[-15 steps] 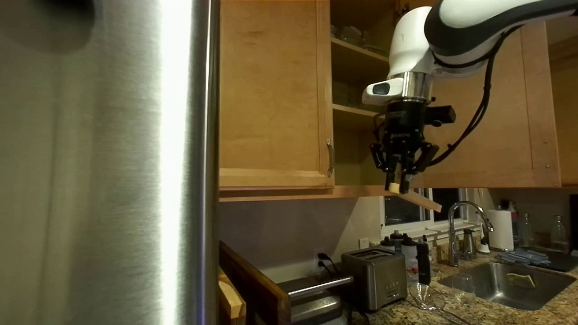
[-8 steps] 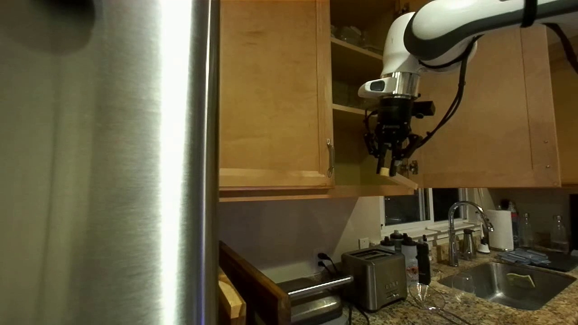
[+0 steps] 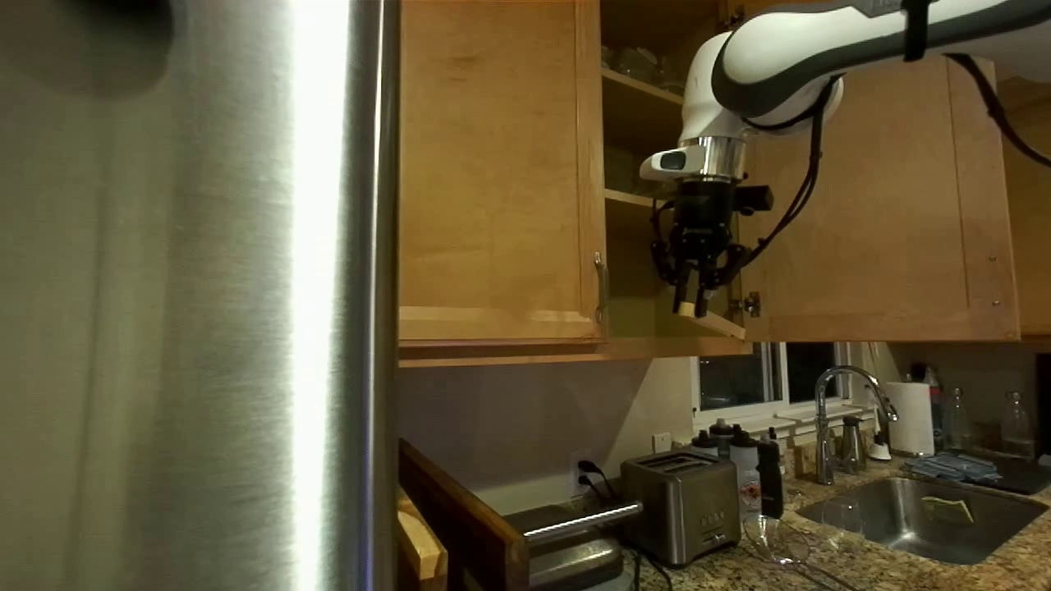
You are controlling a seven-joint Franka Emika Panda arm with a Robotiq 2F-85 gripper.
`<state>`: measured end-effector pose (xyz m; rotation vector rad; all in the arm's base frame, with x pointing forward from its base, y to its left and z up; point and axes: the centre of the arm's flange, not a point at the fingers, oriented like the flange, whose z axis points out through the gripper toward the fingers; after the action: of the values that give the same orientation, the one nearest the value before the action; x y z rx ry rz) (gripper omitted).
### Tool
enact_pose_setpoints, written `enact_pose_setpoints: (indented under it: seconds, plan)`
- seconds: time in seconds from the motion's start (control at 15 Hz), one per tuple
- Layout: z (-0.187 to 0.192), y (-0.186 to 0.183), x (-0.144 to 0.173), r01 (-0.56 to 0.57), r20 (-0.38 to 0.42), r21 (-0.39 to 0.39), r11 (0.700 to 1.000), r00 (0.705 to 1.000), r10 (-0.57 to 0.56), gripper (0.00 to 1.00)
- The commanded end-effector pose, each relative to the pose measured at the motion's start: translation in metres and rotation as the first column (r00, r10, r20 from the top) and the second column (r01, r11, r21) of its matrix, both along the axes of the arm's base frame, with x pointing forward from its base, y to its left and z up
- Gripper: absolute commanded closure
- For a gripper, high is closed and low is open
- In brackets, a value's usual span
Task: Put the block in the top cupboard and close it
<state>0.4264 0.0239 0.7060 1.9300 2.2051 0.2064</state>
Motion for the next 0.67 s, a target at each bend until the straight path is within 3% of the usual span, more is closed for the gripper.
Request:
enact_pose_setpoints:
  seconds: [0.0, 0.13, 0.2, 0.6]
  plan:
    - [0.0, 0.0, 0.0, 0.0, 0.0, 0.0, 1.0, 1.0, 0.0, 0.71]
    - [0.0, 0.0, 0.0, 0.001, 0.0, 0.0, 1.0, 1.0, -0.001, 0.71]
    - [0.0, 0.0, 0.0, 0.001, 0.0, 0.0, 1.0, 1.0, -0.001, 0.9]
    - [0.017, -0.043, 0.024, -0.044, 0.037, -0.037, 0.998, 0.998, 0.045, 0.9]
